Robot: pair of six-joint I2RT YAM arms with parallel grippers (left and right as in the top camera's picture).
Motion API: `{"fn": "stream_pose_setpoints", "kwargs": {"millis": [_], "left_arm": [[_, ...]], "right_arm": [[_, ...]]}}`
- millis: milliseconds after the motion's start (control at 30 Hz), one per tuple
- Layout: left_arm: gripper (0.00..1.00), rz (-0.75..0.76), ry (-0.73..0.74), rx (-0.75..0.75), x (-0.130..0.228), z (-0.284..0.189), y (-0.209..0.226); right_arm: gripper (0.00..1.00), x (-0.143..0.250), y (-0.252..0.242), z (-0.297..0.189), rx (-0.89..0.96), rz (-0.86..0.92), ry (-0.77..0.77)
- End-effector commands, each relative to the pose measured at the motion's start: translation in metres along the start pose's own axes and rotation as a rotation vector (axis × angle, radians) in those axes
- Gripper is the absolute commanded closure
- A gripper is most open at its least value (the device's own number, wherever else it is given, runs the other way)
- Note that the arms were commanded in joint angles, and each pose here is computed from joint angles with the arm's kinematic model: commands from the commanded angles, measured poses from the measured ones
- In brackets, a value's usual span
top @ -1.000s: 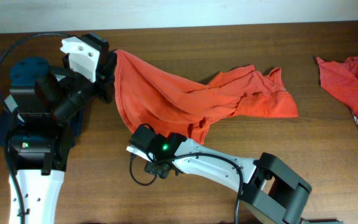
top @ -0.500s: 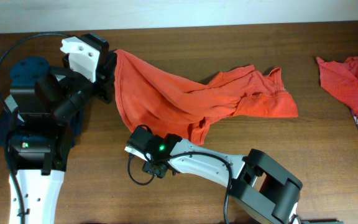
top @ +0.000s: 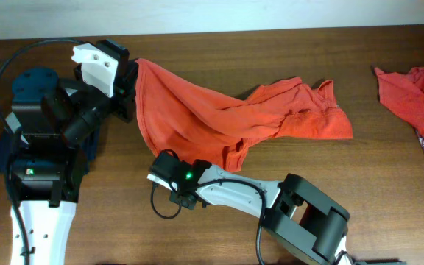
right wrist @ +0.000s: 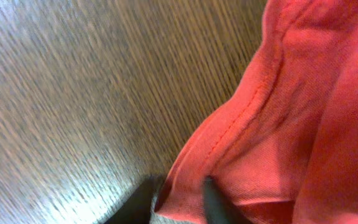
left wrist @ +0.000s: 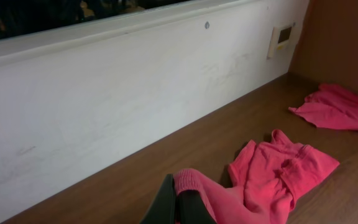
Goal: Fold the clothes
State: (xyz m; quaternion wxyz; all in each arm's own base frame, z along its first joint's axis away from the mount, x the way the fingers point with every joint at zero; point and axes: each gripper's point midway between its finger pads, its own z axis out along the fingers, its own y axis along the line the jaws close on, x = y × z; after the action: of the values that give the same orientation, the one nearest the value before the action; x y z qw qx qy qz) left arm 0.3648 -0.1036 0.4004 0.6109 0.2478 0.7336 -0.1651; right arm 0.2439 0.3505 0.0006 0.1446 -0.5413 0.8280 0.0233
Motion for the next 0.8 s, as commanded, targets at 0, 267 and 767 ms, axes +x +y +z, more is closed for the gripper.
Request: {"fn": "stream_pose_setpoints", "kwargs": {"millis": [0,267,767], "left_arm": [[1.0,0.013,-0.034,-0.012,-0.015,-0.004,0.001],[1.0,0.039,-0.076,-0.035,-0.029,-0.012,0.001],[1.0,0.091,-0.211,-0.436,-0.077,-0.096,0.032]], "right_arm": [[0.96,0.001,-0.012,0.001,0.088,0.078,0.022],[0.96,-0.008,-0.049,-0.08,0.262,0.236,0.012],[0.96,0.149,-0.211,-0.47,0.876,1.026,-0.661]]}}
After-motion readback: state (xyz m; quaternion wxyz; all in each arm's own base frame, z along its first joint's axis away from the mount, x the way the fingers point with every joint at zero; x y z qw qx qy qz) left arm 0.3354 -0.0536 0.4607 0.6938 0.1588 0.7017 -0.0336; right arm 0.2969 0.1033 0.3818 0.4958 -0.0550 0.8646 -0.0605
